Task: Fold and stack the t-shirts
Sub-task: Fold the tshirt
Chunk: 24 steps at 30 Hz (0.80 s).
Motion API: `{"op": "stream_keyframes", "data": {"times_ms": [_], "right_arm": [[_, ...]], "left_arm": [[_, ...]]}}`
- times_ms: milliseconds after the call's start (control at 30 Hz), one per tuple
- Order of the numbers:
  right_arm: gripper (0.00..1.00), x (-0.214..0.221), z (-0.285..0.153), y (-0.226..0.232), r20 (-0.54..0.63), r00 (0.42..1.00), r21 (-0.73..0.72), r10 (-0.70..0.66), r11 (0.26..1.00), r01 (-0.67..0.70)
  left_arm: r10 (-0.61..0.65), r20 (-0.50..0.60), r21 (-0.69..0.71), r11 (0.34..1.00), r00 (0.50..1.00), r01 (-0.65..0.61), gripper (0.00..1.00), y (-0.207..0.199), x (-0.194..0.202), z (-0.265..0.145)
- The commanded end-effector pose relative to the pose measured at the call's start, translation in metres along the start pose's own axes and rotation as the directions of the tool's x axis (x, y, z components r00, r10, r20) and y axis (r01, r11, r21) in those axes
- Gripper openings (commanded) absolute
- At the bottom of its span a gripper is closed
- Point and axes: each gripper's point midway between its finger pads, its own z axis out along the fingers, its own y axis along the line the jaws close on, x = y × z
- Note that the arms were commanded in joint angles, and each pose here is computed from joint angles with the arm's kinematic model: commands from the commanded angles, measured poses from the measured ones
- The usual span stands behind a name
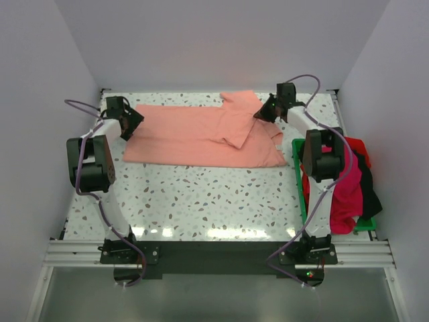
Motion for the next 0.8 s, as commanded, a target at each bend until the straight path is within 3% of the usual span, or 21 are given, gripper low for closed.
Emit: {"op": "stream_keyframes", "data": {"times_ms": [0, 133, 333, 433, 633, 767], "right_arm": [[0.0, -0.026, 0.001, 0.025, 0.066, 0.997, -0.095, 0.031, 0.995, -0.024], [0.0, -0.026, 0.007, 0.031, 0.068, 0.996, -0.141, 0.064, 0.989, -0.054], [0.48, -0.027, -0.007, 0.034, 0.089, 0.995, -0.149, 0.035, 0.989, -0.022], [0.61, -0.03, -0.029, 0.029, 0.126, 0.992, -0.098, -0.002, 0.995, 0.014], [0.62, 0.006, -0.071, -0.005, 0.137, 0.99, 0.028, -0.044, 0.999, 0.04], [0.62, 0.045, -0.069, -0.026, 0.093, 0.992, 0.085, -0.082, 0.994, 0.074]], "left_arm": [[0.018, 0.082, 0.1, 0.995, 0.997, -0.027, 0.78, -0.026, -0.023, -0.015], [0.01, 0.076, 0.068, 0.998, 0.997, -0.015, 0.78, -0.013, -0.016, -0.02], [-0.013, 0.061, 0.048, 0.999, 0.998, 0.01, 0.76, 0.006, 0.001, -0.029], [-0.017, 0.054, 0.051, 0.999, 0.998, 0.014, 0.74, 0.011, 0.008, -0.035], [-0.026, 0.046, 0.039, 0.999, 0.999, 0.024, 0.71, 0.019, 0.021, -0.042], [-0.038, 0.011, -0.015, 0.999, 0.999, 0.038, 0.7, 0.029, 0.041, -0.039]]}}
